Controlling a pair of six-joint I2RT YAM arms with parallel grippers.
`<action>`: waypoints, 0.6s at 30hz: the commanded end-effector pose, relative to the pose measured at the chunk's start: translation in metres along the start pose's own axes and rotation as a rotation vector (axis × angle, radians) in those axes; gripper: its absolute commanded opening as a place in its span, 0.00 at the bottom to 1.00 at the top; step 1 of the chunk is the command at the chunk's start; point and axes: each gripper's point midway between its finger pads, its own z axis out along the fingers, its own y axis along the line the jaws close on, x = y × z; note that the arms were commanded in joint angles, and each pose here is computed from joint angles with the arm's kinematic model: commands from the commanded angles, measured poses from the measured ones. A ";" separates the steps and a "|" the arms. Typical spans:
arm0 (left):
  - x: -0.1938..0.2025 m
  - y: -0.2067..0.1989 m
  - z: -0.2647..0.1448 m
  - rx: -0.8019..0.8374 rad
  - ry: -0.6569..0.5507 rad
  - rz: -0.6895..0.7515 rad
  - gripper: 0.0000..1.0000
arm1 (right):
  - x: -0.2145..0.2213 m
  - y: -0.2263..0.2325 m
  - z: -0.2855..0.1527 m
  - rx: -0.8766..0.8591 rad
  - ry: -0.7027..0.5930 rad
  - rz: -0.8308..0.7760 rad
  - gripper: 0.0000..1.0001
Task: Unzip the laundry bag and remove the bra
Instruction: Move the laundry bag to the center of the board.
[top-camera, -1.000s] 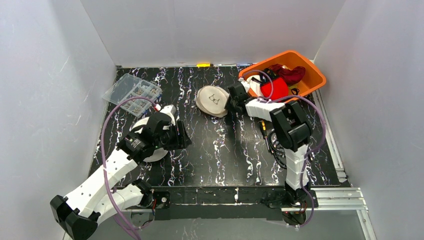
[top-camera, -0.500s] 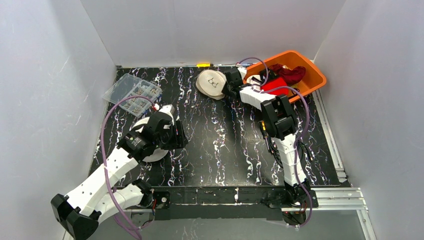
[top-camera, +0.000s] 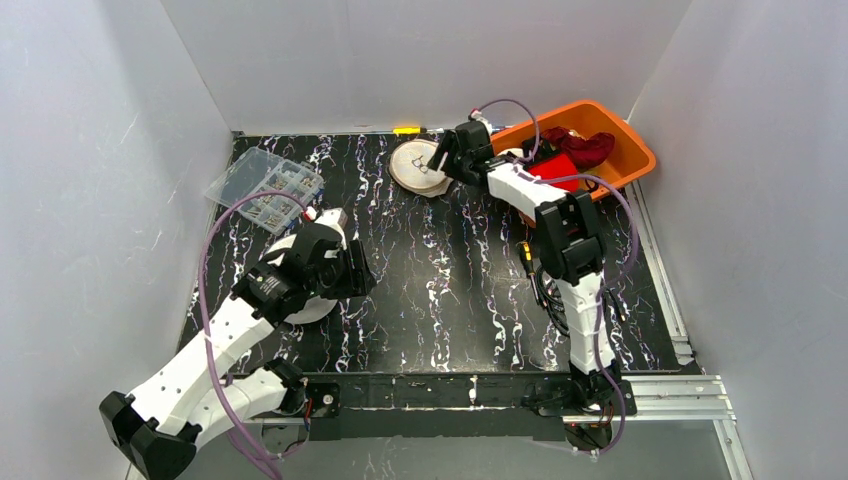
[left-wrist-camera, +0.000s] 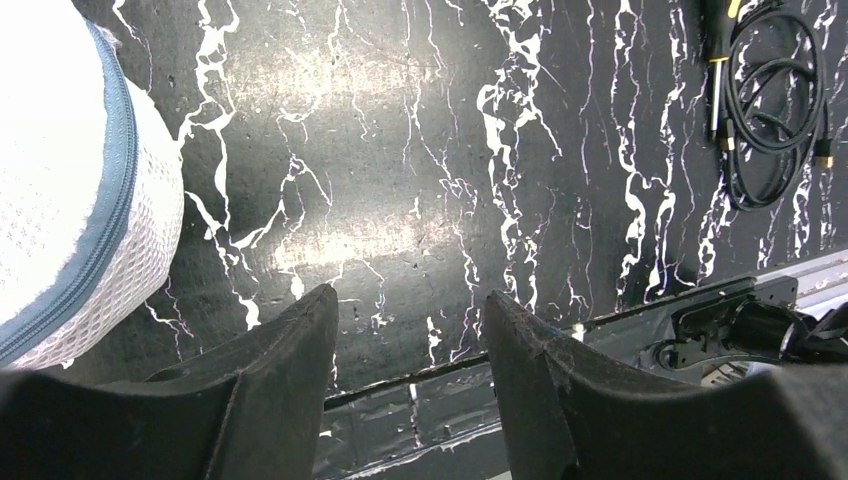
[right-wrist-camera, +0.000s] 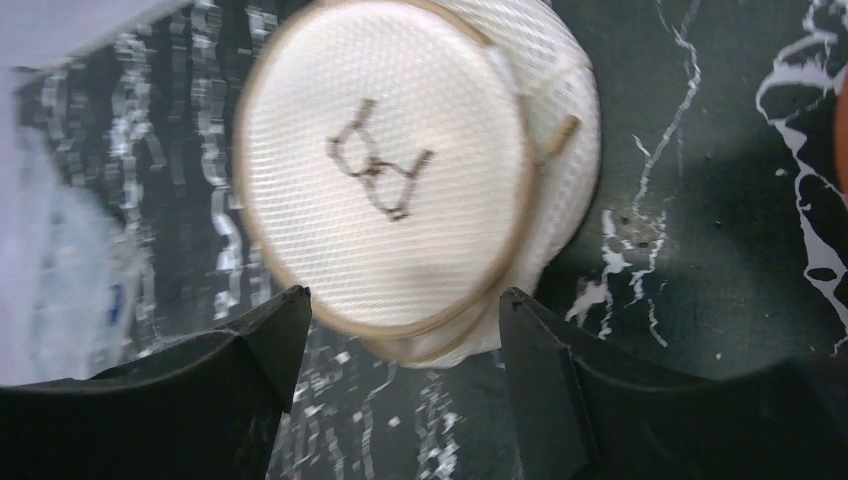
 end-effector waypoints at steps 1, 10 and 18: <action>-0.008 -0.001 -0.012 0.012 -0.046 -0.024 0.54 | -0.054 0.075 -0.069 -0.190 -0.109 -0.052 0.78; -0.037 0.032 -0.034 -0.164 -0.208 -0.036 0.59 | -0.033 0.160 -0.215 -0.417 -0.258 -0.333 0.84; -0.032 0.069 -0.058 -0.308 -0.314 -0.301 0.92 | 0.097 0.081 -0.282 -0.517 -0.059 -0.383 0.83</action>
